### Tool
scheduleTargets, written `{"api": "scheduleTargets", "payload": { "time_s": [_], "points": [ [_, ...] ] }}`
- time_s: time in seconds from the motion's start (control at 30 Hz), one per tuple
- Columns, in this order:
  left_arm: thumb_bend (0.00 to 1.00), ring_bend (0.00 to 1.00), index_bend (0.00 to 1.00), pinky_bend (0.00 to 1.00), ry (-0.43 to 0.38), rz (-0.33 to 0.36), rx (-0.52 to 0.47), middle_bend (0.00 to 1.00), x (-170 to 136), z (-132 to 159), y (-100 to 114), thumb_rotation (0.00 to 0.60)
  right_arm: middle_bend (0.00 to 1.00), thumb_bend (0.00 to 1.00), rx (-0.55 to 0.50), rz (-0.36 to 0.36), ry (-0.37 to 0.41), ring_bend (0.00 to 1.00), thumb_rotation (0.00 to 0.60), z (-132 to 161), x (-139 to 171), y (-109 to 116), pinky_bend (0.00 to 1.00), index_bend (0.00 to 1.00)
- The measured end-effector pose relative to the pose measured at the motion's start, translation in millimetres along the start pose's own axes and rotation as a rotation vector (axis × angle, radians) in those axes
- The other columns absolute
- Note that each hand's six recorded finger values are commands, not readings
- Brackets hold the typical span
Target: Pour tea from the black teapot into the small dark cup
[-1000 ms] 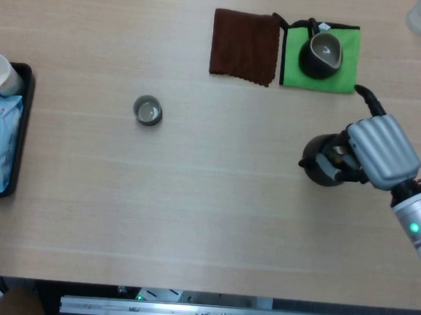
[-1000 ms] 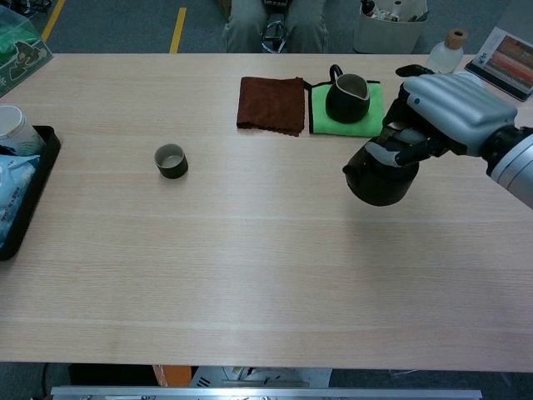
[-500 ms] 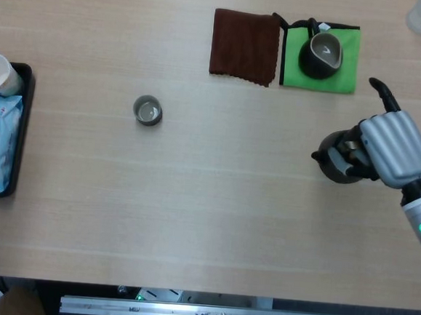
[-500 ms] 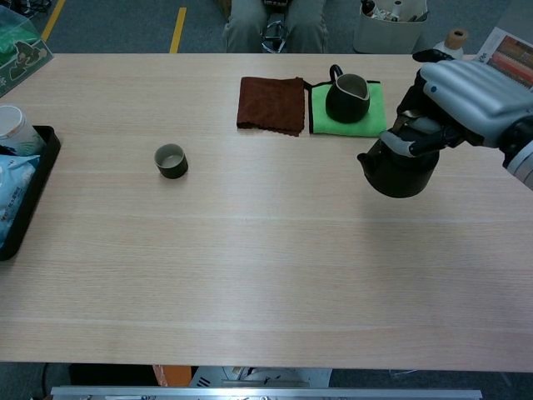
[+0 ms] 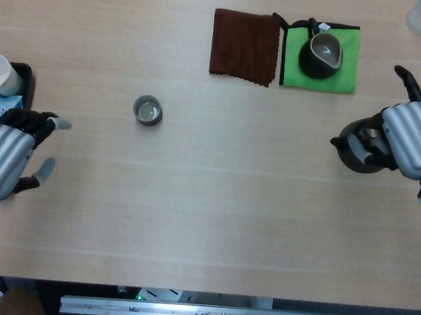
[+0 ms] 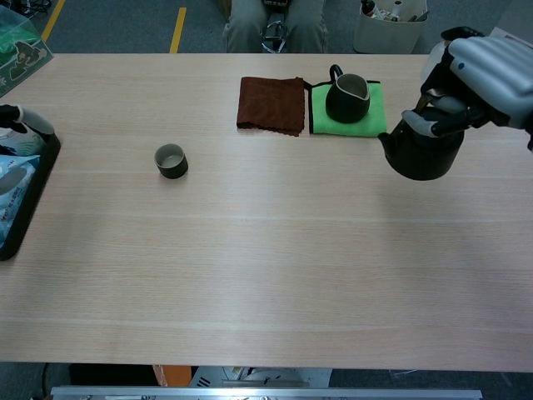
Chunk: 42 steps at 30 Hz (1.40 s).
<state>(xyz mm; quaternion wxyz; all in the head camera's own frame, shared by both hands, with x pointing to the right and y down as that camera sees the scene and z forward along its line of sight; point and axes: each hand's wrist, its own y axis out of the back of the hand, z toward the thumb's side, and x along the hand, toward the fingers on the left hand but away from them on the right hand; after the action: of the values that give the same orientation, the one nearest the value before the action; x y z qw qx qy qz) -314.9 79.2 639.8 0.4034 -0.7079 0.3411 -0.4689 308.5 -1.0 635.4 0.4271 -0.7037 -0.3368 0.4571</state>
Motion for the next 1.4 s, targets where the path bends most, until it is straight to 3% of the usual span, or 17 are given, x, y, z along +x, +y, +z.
{"api": "scheduleTargets", "payload": {
  "time_s": [0.23, 0.5, 0.6, 1.1, 1.4],
  "points": [
    [0.36, 0.26, 0.25, 0.24, -0.045, -0.088, -0.013, 0.27, 37.1, 13.2, -19.4, 0.600, 0.96, 0.34, -0.001, -0.002, -0.028, 0.94, 0.500, -7.9, -2.2, 3.6, 0.00, 1.00],
    [0.26, 0.24, 0.24, 0.22, -0.004, -0.125, -0.045, 0.24, 76.1, 11.5, -33.8, 0.600, 0.96, 0.34, 0.001, -0.006, -0.038, 0.94, 0.507, -10.4, -0.5, 9.8, 0.00, 1.00],
    [0.23, 0.19, 0.22, 0.18, 0.022, -0.135, -0.029, 0.21, 87.9, 9.6, -38.6, 0.600, 0.96, 0.34, 0.000, -0.010, -0.037, 0.94, 0.511, -9.7, -0.6, 12.9, 0.00, 1.00],
    [0.23, 0.10, 0.17, 0.14, 0.149, -0.173, -0.028, 0.13, 151.1, 11.9, -71.4, 0.600, 0.96, 0.34, -0.003, -0.021, -0.044, 0.94, 0.521, -10.4, -2.1, 20.1, 0.00, 1.00],
    [0.23, 0.10, 0.15, 0.13, 0.144, -0.189, 0.002, 0.12, 169.5, 28.3, -81.5, 0.600, 0.96, 0.34, -0.013, -0.026, -0.045, 0.94, 0.522, -12.5, -3.4, 22.7, 0.00, 1.00]
  ]
}}
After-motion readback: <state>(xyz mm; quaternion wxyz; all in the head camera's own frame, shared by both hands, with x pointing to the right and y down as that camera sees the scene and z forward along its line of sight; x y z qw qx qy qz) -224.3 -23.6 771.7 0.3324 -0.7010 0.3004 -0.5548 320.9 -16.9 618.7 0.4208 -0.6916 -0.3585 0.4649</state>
